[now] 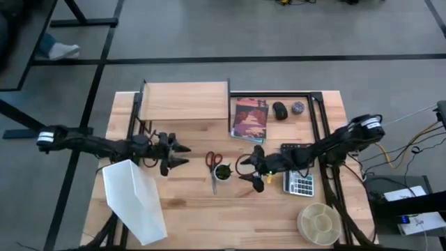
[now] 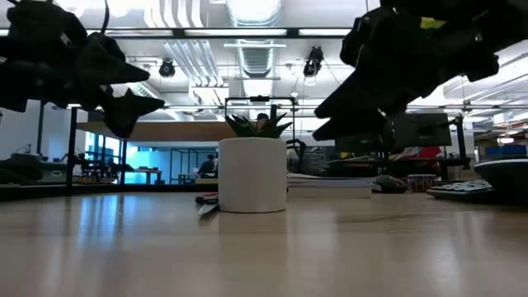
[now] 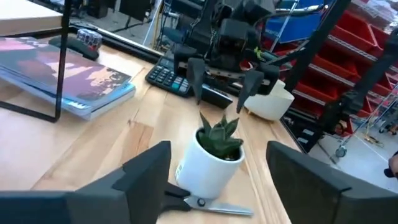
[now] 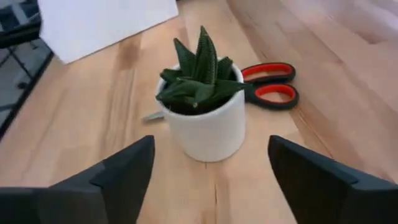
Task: Stock shelves
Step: Put the flower pot on the shelf
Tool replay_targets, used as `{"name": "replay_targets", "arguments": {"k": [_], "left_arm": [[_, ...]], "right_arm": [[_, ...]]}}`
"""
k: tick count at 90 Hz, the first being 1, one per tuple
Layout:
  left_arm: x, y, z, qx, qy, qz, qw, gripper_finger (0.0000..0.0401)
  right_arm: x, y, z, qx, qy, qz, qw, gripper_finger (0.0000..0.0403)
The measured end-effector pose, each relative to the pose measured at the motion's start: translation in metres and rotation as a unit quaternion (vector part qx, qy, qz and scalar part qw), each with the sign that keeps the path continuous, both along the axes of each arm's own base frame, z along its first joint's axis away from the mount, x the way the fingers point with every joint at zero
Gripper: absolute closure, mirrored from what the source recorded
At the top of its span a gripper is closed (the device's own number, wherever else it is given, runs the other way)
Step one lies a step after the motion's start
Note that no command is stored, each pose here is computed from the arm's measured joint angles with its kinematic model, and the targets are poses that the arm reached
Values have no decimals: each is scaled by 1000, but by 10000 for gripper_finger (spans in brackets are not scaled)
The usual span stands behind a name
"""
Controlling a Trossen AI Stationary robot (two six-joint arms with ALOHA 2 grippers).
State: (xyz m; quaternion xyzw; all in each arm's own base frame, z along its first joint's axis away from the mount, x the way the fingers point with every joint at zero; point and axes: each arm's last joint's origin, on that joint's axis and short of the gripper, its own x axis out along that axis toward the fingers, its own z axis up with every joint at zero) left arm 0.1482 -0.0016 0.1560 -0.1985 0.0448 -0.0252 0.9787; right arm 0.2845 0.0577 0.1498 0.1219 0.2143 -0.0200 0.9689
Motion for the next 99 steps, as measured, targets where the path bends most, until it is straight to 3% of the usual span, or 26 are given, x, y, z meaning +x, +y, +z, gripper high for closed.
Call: {"name": "replay_targets", "arguments": {"k": [18, 32, 73, 99], "left_arm": [[3, 0, -7, -2, 25, 0, 1000, 143], [4, 0, -9, -2, 32, 0, 999, 156], [5, 0, -11, 1, 40, 0, 999, 178], [5, 0, -11, 11, 40, -2, 999, 184]], "right_arm": [[13, 3, -26, 3, -25, 3, 1000, 27], [23, 5, -43, -24, -22, 14, 999, 6], [69, 12, -48, -123, -40, -1, 992, 4], [91, 16, -57, -118, -41, -15, 992, 11]]}}
